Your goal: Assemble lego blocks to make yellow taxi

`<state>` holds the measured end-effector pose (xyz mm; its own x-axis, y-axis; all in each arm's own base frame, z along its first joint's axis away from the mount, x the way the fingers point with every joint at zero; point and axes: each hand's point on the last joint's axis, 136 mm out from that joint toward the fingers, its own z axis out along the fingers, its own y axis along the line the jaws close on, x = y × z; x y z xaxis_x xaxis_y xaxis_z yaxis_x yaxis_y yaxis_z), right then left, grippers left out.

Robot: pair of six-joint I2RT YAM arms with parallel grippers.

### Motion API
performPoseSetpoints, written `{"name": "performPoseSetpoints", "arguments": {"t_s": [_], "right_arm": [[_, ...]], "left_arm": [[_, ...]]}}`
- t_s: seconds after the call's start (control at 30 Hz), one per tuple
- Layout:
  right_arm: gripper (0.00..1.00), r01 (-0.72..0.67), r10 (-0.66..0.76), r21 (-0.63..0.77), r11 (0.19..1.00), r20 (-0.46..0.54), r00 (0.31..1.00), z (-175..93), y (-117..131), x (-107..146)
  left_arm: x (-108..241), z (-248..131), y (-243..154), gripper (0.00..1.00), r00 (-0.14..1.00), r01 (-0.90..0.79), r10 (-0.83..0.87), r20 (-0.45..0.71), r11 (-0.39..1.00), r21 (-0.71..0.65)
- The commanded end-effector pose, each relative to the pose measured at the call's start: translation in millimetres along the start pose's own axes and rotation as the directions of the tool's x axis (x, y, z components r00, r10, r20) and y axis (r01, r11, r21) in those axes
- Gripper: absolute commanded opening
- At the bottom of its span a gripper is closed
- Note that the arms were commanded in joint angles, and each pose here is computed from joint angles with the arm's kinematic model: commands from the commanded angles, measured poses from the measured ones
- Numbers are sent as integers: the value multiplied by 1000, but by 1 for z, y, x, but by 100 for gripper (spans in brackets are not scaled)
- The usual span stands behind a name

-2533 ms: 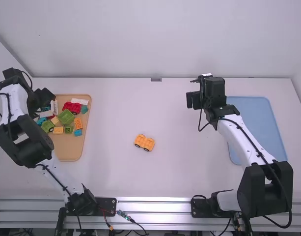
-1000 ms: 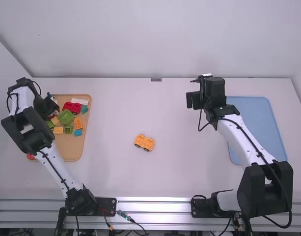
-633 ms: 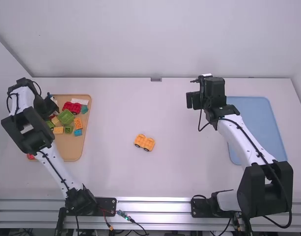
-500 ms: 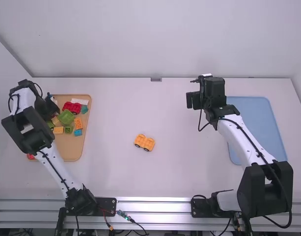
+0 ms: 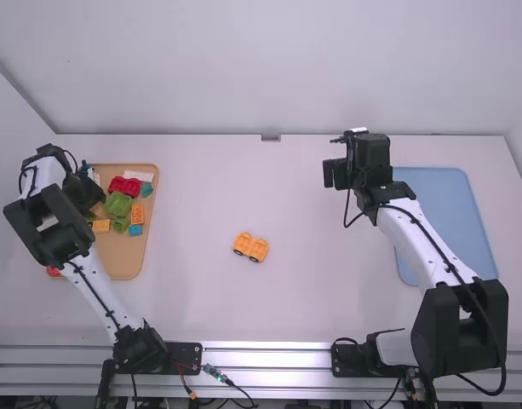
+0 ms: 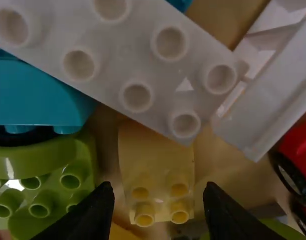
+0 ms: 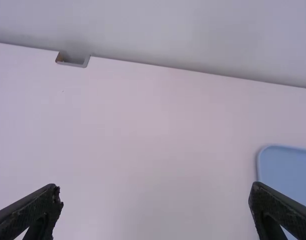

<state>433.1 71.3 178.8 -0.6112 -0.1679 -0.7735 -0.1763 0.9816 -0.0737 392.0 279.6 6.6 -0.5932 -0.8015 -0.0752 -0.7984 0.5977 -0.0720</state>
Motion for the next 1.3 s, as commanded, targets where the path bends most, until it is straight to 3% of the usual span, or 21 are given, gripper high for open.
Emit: {"name": "performPoseSetpoints", "arguments": {"t_s": [0.0,0.3,0.33,0.43,0.7,0.97,1.27], "right_arm": [[99,-6,6,0,1000,13,1000,-1,0,-7],[99,-5,5,1,1000,7,1000,-1,0,-6],[99,-5,5,1,1000,10,1000,-1,0,-6],[99,-6,6,1,1000,14,1000,-1,0,-7],[99,-6,6,1,1000,15,1000,-1,0,-7],[99,-6,6,0,1000,18,1000,-1,0,-8],[99,-5,6,-44,999,20,1000,-1,8,-8]], "left_arm": [[5,0,0,48,1000,22,-22,-5,1000,-18],[13,18,2,46,999,40,-40,-14,999,-15],[14,19,2,37,999,41,-41,-14,999,-16],[13,18,2,26,999,39,-40,-12,999,-15],[11,15,3,19,998,60,-60,-3,998,-12],[4,-35,-11,2,992,90,-92,82,996,21],[43,-106,-44,2,963,134,-119,241,990,-46]]}}
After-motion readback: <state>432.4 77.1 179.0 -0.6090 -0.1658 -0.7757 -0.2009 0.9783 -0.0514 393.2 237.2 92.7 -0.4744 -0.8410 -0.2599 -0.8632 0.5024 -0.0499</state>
